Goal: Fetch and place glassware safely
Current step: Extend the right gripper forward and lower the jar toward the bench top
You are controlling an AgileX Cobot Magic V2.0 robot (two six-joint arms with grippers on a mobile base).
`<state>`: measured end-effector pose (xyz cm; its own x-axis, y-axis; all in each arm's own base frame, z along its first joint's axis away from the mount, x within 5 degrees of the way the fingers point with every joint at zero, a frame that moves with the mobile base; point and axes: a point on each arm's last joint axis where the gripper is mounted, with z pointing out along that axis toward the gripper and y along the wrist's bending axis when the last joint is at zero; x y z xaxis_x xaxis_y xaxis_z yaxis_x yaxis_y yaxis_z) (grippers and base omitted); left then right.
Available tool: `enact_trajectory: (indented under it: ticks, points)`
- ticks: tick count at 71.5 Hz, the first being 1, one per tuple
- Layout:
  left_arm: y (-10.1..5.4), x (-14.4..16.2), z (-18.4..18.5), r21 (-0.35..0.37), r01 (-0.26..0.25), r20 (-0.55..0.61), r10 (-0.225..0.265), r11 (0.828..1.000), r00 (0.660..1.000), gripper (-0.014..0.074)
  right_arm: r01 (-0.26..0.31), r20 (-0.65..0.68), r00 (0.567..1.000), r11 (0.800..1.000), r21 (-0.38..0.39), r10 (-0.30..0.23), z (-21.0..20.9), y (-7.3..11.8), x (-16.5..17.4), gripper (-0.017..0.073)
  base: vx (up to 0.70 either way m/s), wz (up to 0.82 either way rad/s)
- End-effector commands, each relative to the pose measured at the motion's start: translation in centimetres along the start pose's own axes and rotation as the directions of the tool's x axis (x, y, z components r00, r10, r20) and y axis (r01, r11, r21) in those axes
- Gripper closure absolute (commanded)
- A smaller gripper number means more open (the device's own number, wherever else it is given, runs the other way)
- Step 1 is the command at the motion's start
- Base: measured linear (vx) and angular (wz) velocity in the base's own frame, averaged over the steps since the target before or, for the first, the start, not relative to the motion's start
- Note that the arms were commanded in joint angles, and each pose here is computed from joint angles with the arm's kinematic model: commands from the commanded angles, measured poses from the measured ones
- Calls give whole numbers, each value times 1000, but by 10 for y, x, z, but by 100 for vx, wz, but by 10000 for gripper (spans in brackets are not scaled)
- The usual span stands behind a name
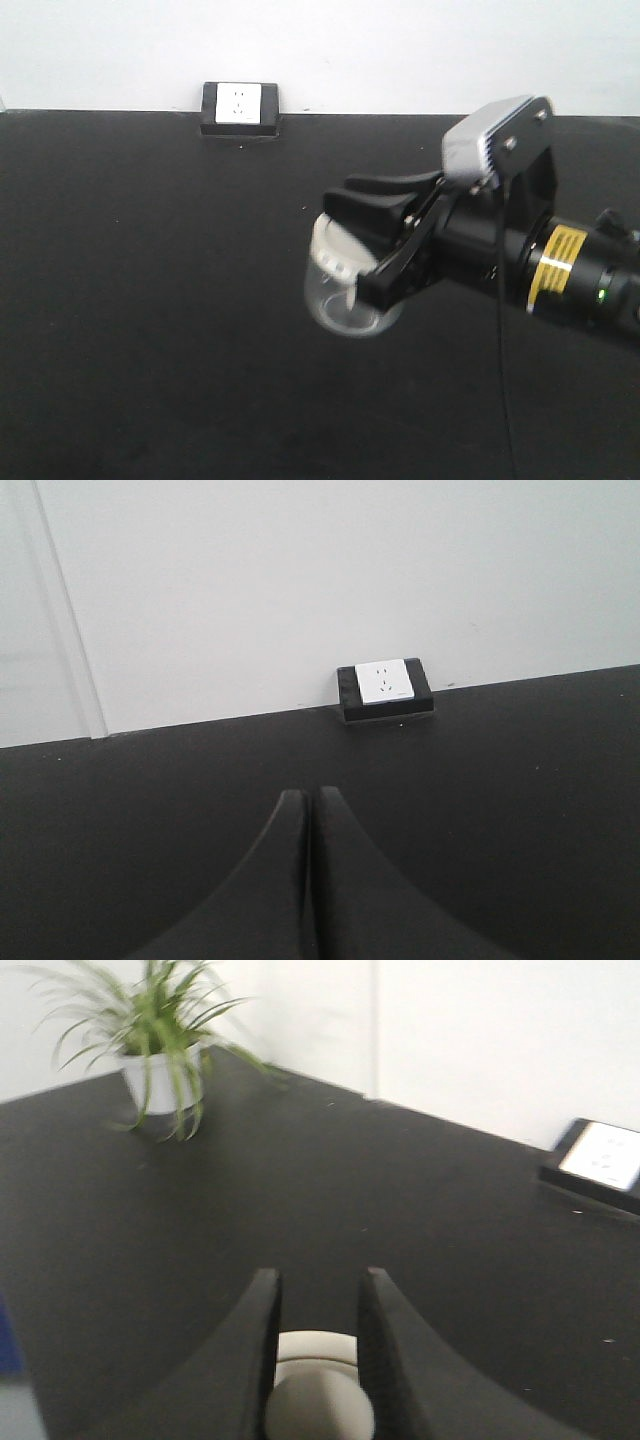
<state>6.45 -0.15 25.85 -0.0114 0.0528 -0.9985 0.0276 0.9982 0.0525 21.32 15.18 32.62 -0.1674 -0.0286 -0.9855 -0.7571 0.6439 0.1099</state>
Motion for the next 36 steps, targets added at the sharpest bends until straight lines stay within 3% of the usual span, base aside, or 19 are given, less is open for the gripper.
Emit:
enact_trajectory:
  ticks: [1,9,17,23,30,36]
  points:
    - [0,-15,0,1,15,85,-15,1000,996,601,-89,140,986,995,-46,95,-7,-17,-20,560,0,0]
    - [0,-15,0,1,15,85,-15,1000,996,601,-171,170,969,983,-59,179,-8,-47,-14,560,0,0]
    - [0,-15,0,1,15,85,-15,1000,996,601,-193,168,965,980,-55,199,-7,-74,-3,560,0,0]
    - [0,-15,0,1,15,85,-15,1000,996,601,-149,138,978,988,-46,154,-2,-92,2,560,0,0]
    - [0,-15,0,1,15,85,-15,1000,996,601,-30,73,997,997,-64,35,11,-104,5,560,0,0]
    - [0,-15,0,1,15,85,-15,1000,996,601,63,54,997,993,-102,-58,23,-111,0,560,0,0]
